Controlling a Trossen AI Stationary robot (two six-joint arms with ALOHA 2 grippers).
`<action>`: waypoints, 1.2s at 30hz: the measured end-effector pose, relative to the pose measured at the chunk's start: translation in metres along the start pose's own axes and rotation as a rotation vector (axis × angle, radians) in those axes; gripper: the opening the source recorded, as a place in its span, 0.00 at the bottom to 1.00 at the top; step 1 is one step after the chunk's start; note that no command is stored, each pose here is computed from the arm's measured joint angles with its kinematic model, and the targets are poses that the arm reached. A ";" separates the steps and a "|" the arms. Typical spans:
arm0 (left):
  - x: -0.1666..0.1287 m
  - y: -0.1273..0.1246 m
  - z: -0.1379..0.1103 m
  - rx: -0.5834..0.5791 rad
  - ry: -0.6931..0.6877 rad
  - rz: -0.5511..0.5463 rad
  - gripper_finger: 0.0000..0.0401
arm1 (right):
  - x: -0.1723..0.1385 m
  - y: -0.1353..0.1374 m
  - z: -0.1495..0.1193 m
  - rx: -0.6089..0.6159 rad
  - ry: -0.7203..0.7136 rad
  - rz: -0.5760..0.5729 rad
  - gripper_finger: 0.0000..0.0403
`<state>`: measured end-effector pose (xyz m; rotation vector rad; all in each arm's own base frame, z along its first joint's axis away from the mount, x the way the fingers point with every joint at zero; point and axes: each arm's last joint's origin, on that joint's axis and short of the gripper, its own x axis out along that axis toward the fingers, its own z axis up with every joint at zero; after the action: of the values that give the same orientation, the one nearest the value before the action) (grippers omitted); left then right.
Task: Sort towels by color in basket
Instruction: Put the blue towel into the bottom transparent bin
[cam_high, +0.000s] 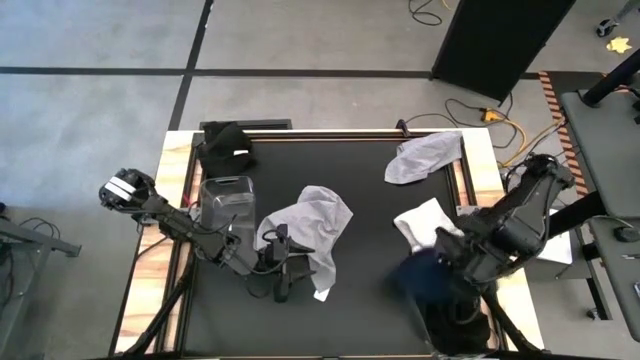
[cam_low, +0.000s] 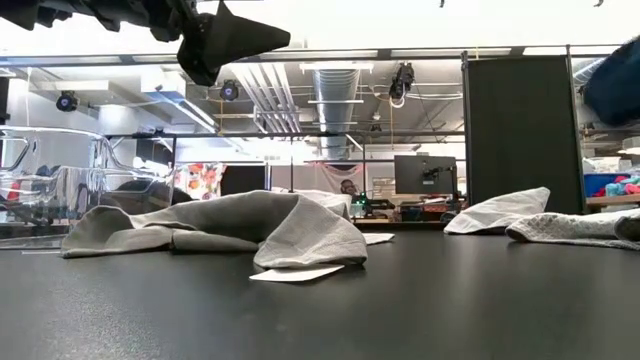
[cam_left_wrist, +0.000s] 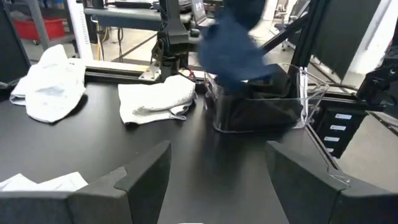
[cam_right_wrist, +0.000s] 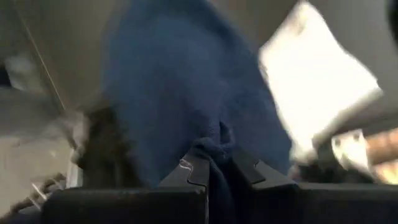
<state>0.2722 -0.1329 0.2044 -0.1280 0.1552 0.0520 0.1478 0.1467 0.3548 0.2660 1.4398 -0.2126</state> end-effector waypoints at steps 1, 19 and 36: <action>0.000 0.000 0.000 0.000 -0.001 0.000 0.61 | 0.001 0.002 0.000 0.002 0.018 0.027 0.03; -0.001 0.003 -0.005 0.013 0.018 0.011 0.61 | 0.110 0.087 -0.003 -0.160 0.465 -0.033 0.03; 0.000 0.001 -0.002 0.008 0.014 0.010 0.61 | 0.167 0.092 -0.018 -0.296 0.025 -0.066 0.03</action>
<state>0.2722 -0.1318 0.2026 -0.1201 0.1698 0.0610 0.1787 0.2427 0.1923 -0.0208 1.4846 -0.0482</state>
